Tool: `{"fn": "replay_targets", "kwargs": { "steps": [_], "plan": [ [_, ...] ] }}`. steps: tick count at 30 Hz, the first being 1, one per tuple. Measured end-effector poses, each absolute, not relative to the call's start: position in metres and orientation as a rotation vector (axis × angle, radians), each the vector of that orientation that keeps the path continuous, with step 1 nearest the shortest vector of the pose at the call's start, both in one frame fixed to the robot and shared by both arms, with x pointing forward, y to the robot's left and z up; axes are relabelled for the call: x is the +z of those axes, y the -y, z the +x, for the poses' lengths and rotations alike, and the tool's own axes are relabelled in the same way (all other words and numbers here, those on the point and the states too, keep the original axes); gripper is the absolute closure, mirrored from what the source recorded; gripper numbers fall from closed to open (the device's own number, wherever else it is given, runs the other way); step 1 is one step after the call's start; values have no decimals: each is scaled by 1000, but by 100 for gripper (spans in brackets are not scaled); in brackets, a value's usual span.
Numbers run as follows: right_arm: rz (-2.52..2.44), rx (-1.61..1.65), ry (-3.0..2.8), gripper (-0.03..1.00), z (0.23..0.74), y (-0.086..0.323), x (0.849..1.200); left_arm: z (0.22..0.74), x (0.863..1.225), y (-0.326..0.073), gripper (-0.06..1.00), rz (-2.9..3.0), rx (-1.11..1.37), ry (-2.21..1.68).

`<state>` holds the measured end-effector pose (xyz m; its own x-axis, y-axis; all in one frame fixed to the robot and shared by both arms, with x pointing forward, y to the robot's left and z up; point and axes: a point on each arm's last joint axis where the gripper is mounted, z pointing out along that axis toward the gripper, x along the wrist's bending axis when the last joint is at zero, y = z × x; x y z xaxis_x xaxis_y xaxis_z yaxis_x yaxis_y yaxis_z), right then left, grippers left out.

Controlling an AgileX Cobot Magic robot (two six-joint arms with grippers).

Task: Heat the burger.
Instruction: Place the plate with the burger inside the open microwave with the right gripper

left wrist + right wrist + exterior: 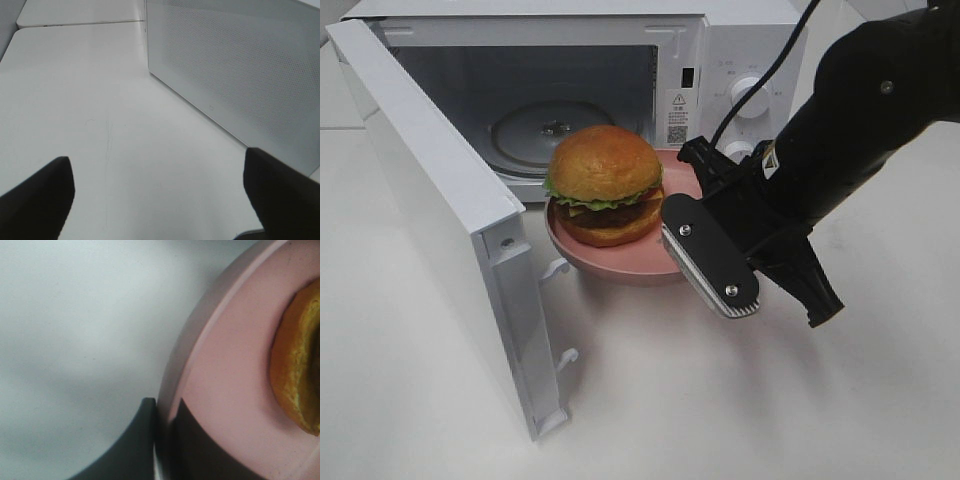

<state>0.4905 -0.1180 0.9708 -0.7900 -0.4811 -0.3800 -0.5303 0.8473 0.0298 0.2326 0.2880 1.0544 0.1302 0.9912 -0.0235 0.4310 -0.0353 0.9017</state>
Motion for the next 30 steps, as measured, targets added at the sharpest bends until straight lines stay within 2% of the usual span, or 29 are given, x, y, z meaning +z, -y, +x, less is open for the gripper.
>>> {"fn": "replay_targets", "kwargs": {
  "steps": [30],
  "plan": [
    [-779, 194, -2638, 93, 548, 70, 958, 233, 1054, -288, 11, 1593, 867, -1419]
  ]
}}
